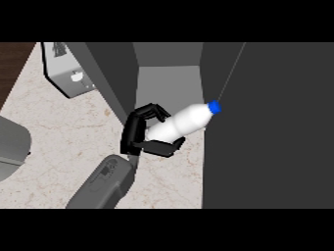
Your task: Pick up the bottled water, place it into the cabinet and close the cabinet
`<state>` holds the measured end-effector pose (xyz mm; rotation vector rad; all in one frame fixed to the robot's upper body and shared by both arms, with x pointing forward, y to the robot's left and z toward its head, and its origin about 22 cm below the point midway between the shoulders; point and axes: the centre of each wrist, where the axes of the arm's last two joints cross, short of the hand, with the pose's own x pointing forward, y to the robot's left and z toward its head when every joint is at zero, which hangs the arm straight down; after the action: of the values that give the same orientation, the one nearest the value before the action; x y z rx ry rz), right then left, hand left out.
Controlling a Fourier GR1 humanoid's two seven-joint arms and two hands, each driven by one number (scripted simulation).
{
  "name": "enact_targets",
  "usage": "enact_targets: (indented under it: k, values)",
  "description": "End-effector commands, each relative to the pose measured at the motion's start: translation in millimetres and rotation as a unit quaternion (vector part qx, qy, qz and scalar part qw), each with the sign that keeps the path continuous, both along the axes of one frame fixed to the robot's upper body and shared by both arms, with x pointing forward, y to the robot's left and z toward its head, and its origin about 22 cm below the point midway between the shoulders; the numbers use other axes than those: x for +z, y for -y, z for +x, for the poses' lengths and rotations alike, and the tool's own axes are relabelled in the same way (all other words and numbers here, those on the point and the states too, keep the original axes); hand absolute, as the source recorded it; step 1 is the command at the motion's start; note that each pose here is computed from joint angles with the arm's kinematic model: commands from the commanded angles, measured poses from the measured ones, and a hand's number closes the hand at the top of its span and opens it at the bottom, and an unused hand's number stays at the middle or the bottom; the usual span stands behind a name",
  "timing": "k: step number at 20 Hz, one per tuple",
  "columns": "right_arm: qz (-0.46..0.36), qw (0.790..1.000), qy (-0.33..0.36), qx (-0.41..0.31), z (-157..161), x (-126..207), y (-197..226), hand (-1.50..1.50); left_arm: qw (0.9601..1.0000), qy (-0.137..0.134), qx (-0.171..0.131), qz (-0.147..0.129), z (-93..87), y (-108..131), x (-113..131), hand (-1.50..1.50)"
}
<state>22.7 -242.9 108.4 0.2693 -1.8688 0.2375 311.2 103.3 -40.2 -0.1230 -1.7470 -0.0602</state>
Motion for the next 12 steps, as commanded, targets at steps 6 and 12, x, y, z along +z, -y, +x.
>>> enact_targets:
  k: [6,12]
  values:
    - [0.034,0.999,0.019,0.002,-5.4,20.5,8.7,-1.5,0.9985,-0.022,0.043,0.026,45.6,24.4,38.1,1.5]
    - [0.035,0.999,0.032,0.01,-1.2,22.7,6.8,-1.5,0.9949,-0.051,0.085,0.016,70.4,14.8,39.7,1.5]
